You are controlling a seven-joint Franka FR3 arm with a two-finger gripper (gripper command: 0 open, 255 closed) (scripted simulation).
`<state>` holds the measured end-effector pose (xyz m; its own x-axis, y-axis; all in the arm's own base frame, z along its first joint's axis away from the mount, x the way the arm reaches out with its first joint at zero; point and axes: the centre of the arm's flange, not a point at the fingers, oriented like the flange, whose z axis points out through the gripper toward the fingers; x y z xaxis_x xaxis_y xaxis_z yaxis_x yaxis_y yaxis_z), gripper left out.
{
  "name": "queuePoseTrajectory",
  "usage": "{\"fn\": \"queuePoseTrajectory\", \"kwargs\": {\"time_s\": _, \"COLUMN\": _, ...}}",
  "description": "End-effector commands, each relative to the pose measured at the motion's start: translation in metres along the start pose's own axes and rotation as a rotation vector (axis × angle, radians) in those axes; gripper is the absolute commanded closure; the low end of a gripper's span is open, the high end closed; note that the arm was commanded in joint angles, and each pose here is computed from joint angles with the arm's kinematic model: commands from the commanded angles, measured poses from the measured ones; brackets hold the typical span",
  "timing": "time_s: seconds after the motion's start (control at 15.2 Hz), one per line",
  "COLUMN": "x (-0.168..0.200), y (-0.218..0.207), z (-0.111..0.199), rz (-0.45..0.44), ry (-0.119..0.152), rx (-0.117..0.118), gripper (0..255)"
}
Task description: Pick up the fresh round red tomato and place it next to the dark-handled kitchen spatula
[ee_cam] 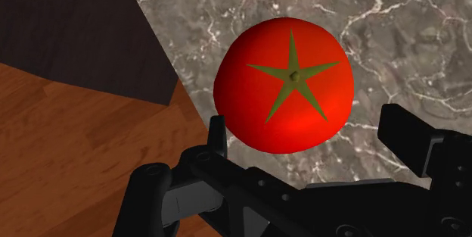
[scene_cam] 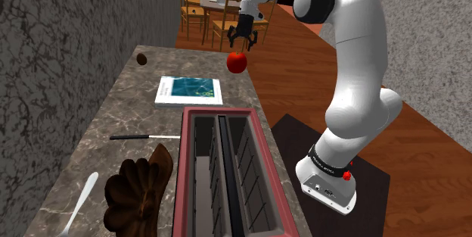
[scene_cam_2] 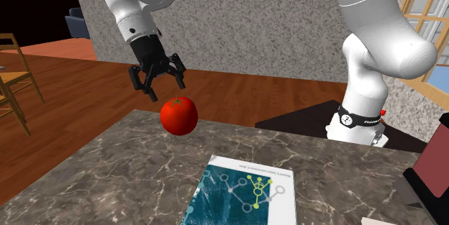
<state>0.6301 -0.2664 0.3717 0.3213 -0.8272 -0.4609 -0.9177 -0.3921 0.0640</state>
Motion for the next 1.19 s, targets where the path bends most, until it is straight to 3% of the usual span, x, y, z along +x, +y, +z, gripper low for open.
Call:
{"fn": "queuePoseTrajectory", "kwargs": {"time_s": 0.0, "x": -0.0002, "y": 0.0008, "z": 0.0022, "rz": 0.0, "ry": 0.0, "rx": 0.0, "gripper": 0}}
{"fn": "queuePoseTrajectory", "kwargs": {"time_s": 0.4, "x": -0.0001, "y": 0.0007, "z": 0.0021, "rz": 0.0, "ry": 0.0, "rx": 0.0, "gripper": 0}}
{"fn": "queuePoseTrajectory", "kwargs": {"time_s": 0.46, "x": -0.0001, "y": 0.0007, "z": 0.0021, "rz": 0.0, "ry": 0.0, "rx": 0.0, "gripper": 255}}
{"fn": "queuePoseTrajectory", "kwargs": {"time_s": 1.12, "x": -0.0026, "y": 0.0011, "z": -0.0025, "rz": 0.0, "ry": 0.0, "rx": 0.0, "gripper": 255}}
